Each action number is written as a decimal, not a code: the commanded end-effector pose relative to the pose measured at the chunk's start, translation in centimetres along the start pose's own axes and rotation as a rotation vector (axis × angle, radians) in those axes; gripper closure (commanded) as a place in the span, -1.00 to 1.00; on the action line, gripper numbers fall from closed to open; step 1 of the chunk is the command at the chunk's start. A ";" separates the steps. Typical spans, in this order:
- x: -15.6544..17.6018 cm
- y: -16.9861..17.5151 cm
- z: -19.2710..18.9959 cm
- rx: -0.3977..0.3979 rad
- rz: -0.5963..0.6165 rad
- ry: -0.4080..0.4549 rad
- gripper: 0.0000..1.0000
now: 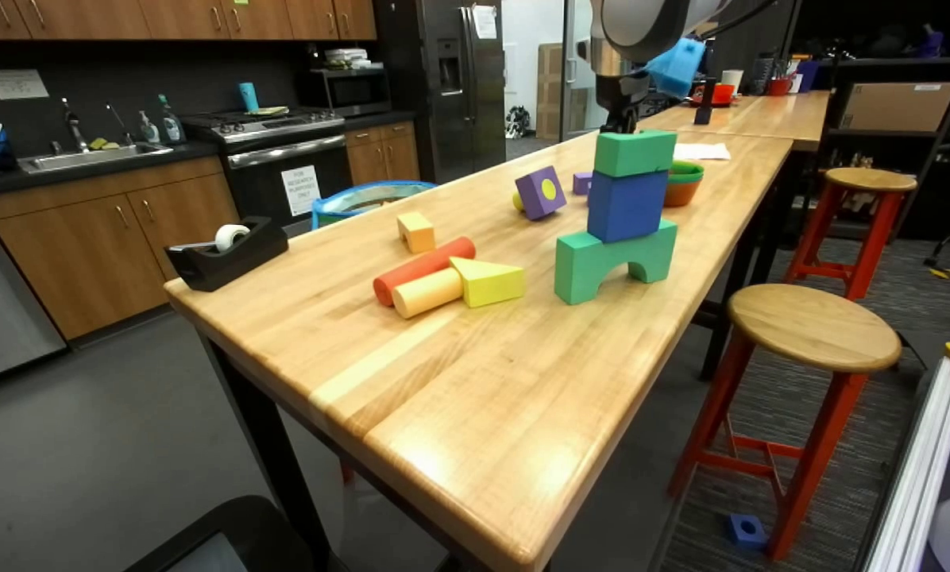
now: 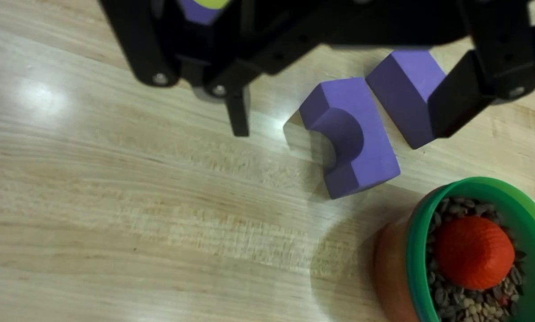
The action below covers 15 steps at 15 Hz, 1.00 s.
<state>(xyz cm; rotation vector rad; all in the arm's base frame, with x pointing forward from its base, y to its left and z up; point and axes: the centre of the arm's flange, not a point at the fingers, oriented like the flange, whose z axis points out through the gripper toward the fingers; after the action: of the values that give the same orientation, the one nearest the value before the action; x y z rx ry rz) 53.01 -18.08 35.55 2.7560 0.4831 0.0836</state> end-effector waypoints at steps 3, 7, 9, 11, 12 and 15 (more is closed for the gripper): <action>-0.1 2.3 3.0 0.065 -0.110 0.034 -1.00; -0.9 3.6 4.4 0.102 -0.138 0.044 -1.00; -1.2 4.2 4.7 0.113 -0.142 0.046 -1.00; -1.3 4.6 4.9 0.121 -0.142 0.051 -1.00; -1.2 4.7 4.9 0.123 -0.144 0.054 -1.00; -0.8 5.0 4.8 0.135 -0.142 0.068 -1.00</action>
<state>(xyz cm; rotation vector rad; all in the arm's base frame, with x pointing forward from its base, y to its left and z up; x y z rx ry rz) 53.52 -23.67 32.40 2.8347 0.7041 0.0930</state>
